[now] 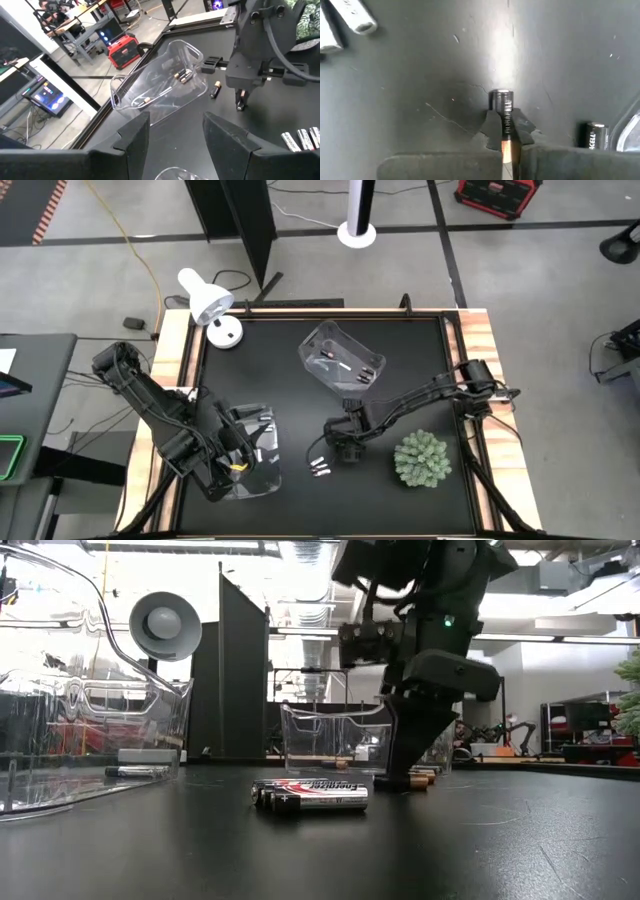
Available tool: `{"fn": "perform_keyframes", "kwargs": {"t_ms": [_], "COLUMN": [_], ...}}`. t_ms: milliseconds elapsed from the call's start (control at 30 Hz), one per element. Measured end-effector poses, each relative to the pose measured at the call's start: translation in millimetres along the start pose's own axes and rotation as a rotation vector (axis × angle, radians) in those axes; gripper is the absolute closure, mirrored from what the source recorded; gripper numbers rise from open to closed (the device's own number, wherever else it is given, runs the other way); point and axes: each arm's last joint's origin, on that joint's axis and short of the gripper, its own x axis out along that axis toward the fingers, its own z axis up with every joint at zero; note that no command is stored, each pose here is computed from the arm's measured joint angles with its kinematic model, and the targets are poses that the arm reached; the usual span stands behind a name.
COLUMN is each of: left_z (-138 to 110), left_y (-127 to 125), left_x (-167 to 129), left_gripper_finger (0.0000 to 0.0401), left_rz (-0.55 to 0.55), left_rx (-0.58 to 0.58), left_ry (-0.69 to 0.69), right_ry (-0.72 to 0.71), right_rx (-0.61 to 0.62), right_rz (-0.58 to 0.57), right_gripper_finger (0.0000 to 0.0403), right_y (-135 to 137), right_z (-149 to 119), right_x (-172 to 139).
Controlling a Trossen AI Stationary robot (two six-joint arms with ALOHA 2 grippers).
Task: Sort batteries
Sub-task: Put the black battery into the top transparent bin
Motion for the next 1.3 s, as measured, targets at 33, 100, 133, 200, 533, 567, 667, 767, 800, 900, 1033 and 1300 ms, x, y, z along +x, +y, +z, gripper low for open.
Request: {"fn": "perform_keyframes", "kwargs": {"t_ms": [33,100,133,200,533,567,667,767,800,900,1033,1300], "left_z": [0.0,0.0,0.1,0.1,0.1,0.2,0.2,0.2,0.2,0.2,0.2,0.2], "left_y": [0.0,0.0,-0.1,-0.1,-0.1,-0.1,-0.1,-0.1,-0.1,-0.1,-0.1,0.0], "left_x": [0.0,0.0,0.0,0.0,0.0,0.1,0.0,0.1,0.1,0.1,0.1,0.0], "left_gripper_finger": [0.0224,0.0224,0.0224,0.0224,0.0224,0.0224,0.0224,0.0224,0.0224,0.0224,0.0224,0.0224], "left_rz": [0.0,0.0,0.0,0.0,-0.001,0.0,0.0,0.0,0.0,0.0,0.0,0.0], "left_rx": [0.0,0.0,-0.001,-0.001,-0.004,-0.004,-0.004,-0.004,-0.003,-0.004,-0.004,-0.006], "left_ry": [0.0,0.0,0.0,0.0,-0.001,-0.001,-0.001,-0.001,0.0,-0.001,-0.001,-0.001], "right_ry": [-0.007,-0.023,-0.025,-0.026,-0.011,-0.009,0.009,0.013,0.018,0.037,0.076,0.081], "right_rx": [-0.001,-0.005,-0.008,-0.019,-0.027,-0.028,-0.033,-0.041,-0.041,-0.044,-0.042,-0.038], "right_rz": [-0.001,0.009,0.004,0.011,0.02,0.023,0.035,0.038,0.039,0.036,0.021,0.023], "right_gripper_finger": [0.0396,0.04,0.0401,0.0403,0.0354,0.0339,0.0287,0.024,0.0228,0.0206,0.0212,0.0279], "right_y": [0.8,3.1,4.1,6.8,11.3,11.4,13.6,16.3,16.3,16.8,13.0,9.8], "right_z": [0.6,2.4,3.4,5.1,9.3,9.2,7.0,5.8,5.4,4.2,3.2,4.2], "right_x": [-1.2,-3.5,-4.1,-6.4,-14.0,-14.0,-14.4,-15.0,-15.0,-9.5,3.7,7.7]}}
